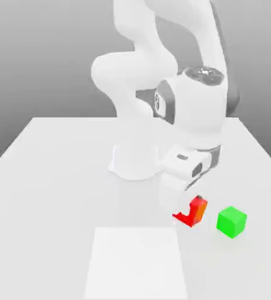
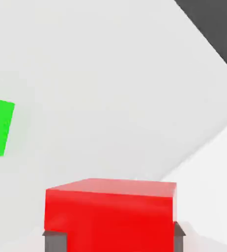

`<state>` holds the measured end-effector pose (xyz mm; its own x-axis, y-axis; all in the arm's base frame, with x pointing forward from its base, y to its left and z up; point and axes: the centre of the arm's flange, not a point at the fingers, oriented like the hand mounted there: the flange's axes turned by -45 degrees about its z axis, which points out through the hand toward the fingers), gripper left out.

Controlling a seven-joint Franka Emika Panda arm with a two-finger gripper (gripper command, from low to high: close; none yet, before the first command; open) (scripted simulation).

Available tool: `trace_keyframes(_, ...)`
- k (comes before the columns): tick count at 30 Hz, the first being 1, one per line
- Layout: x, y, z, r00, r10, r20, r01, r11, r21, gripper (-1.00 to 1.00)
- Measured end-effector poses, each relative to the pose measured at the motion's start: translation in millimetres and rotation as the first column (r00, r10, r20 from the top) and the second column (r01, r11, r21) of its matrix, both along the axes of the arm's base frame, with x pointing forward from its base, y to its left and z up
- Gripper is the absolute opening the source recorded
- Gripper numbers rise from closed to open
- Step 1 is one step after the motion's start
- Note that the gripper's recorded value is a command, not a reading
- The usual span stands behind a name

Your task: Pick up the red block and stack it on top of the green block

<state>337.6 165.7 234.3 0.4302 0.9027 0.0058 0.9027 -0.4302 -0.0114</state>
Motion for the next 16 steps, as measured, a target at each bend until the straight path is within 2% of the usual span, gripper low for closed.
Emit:
trace_keyframes(5,-39,67,9,0.924,0.382,0.006,-0.382,0.924,-0.008,-1.0)
trace_keyframes(11,-46,78,-43,0.897,0.443,0.006,-0.443,0.897,-0.011,-1.0)
trace_keyframes(12,-47,78,-50,0.897,0.443,0.006,-0.442,0.897,-0.011,1.0)
trace_keyframes(16,-47,78,-50,0.897,0.443,0.006,-0.442,0.897,-0.011,1.0)
